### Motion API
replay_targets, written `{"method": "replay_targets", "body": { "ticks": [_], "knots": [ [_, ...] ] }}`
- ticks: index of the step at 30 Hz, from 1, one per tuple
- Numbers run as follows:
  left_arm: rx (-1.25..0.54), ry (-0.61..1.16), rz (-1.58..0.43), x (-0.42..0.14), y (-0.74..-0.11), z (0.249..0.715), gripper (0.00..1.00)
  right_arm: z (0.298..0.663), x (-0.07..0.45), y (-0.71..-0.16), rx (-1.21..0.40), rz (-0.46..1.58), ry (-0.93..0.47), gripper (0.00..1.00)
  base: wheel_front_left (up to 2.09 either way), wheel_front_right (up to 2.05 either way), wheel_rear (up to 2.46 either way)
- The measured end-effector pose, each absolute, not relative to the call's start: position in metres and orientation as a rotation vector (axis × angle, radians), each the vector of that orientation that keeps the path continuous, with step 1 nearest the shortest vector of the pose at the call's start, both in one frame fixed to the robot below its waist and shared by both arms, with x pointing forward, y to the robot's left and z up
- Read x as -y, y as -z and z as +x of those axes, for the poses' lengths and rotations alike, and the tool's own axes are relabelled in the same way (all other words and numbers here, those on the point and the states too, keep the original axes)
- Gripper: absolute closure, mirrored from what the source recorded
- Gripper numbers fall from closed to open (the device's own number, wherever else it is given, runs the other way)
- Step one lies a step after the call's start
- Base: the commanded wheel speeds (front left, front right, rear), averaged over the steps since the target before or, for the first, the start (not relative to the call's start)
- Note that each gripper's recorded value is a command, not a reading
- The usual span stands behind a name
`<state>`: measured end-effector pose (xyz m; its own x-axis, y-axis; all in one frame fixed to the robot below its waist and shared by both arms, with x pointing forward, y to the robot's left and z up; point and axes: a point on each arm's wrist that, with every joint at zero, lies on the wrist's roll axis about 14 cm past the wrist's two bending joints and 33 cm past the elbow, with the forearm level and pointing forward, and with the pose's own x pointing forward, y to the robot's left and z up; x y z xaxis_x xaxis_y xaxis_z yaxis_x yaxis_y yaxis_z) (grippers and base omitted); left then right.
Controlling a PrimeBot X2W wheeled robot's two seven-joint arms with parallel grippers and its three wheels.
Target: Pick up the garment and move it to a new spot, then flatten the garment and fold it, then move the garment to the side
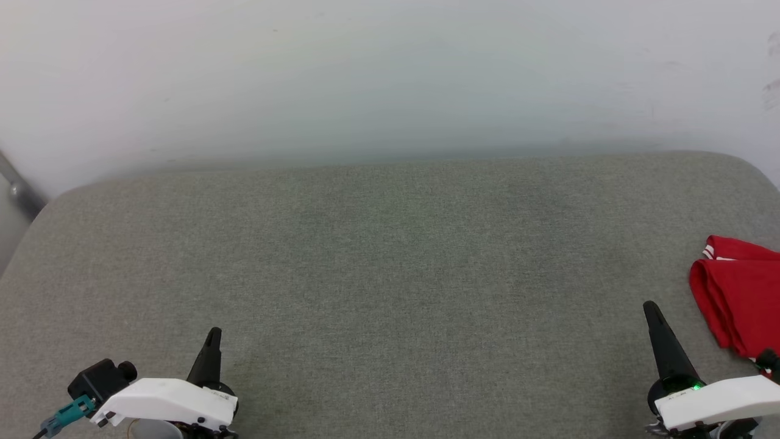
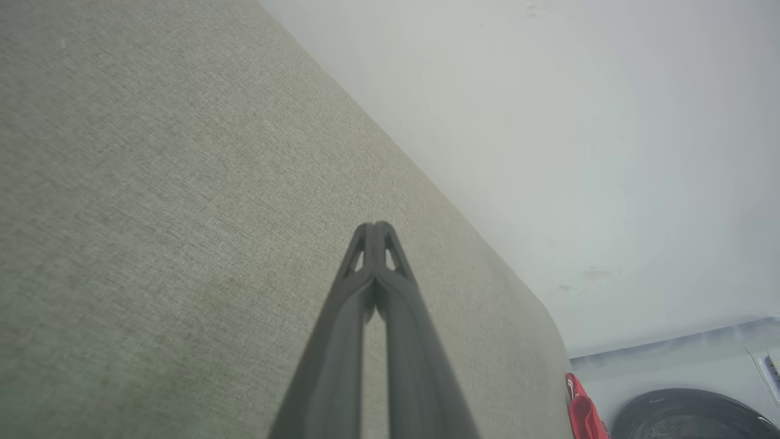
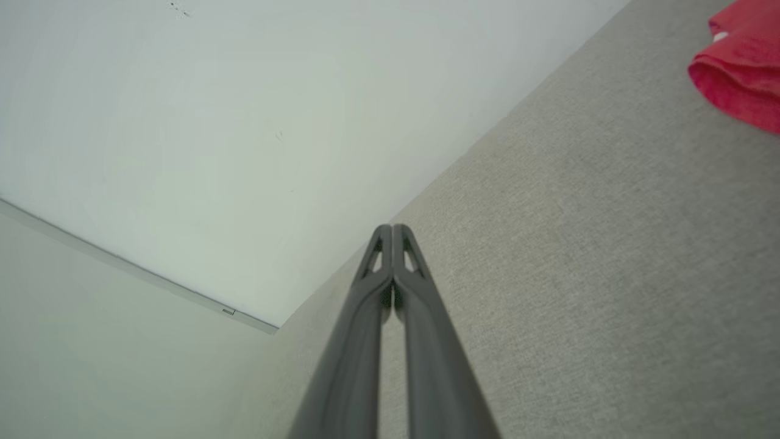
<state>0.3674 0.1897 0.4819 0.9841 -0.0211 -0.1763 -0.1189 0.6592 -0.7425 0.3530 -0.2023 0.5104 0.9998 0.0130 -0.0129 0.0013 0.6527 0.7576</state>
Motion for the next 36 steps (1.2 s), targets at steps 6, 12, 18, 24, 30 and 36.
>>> {"method": "replay_targets", "body": {
  "ticks": [6,12,18,24,30,36],
  "knots": [
    [-0.165,-0.053,-0.928,-0.190,-0.485,0.371,1.00,0.357,0.203,-0.511,-0.015,0.933,-0.005,1.00,0.00,0.00,0.00],
    [-0.163,-0.055,-0.998,-0.191,-0.485,0.372,1.00,0.359,0.203,-0.509,-0.018,1.002,-0.001,1.00,0.00,0.00,0.00],
    [-0.157,-0.050,-1.069,-0.189,-0.486,0.374,1.00,0.362,0.203,-0.507,-0.019,1.068,0.002,1.00,0.00,0.00,0.00],
    [-0.146,-0.046,-1.129,-0.191,-0.489,0.377,1.00,0.366,0.203,-0.508,-0.013,1.129,0.002,1.00,0.00,0.00,0.00],
    [-0.134,-0.045,-1.193,-0.191,-0.490,0.378,1.00,0.367,0.202,-0.506,-0.020,1.188,0.005,1.00,0.00,0.00,0.00],
    [-0.119,-0.040,-1.247,-0.192,-0.493,0.380,1.00,0.371,0.202,-0.508,-0.011,1.243,0.004,1.00,0.00,0.00,0.00]
  ]
}}
